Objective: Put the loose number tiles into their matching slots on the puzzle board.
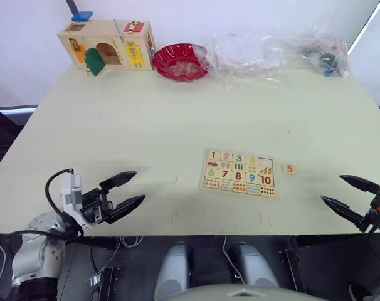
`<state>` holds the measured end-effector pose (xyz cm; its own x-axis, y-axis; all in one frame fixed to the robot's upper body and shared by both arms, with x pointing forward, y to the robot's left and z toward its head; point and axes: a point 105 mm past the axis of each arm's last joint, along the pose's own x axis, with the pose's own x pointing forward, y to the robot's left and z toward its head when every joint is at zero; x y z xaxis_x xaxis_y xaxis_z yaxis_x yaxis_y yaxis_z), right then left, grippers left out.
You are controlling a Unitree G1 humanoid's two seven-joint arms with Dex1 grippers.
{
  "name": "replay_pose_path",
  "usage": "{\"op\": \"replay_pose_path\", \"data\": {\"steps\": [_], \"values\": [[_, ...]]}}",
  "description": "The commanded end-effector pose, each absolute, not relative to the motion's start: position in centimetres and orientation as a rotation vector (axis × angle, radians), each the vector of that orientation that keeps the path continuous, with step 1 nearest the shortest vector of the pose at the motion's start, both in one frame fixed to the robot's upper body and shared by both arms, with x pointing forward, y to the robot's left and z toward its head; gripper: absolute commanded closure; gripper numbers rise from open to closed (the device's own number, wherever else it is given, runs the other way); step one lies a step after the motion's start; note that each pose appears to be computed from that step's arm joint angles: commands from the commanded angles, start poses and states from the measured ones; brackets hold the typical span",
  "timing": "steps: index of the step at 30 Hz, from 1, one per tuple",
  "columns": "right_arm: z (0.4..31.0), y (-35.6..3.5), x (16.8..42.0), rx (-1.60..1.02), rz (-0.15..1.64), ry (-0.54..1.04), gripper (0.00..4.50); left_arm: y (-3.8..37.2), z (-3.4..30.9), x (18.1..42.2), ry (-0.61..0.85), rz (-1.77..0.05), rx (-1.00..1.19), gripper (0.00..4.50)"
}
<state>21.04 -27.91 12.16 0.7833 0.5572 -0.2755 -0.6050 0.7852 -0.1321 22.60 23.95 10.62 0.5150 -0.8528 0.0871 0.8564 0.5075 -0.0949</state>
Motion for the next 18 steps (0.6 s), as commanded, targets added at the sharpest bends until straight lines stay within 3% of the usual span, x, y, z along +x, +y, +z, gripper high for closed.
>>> {"op": "replay_pose_path", "data": {"steps": [1,18], "values": [[13.17,-28.12,21.06,-0.243,0.626,0.192,0.05,24.46,11.07,22.46,-0.054,-1.030,-0.102,0.00],[13.51,-27.61,21.87,-0.272,0.686,0.205,0.05,24.67,10.73,22.37,-0.065,-1.056,-0.111,0.00]]}}
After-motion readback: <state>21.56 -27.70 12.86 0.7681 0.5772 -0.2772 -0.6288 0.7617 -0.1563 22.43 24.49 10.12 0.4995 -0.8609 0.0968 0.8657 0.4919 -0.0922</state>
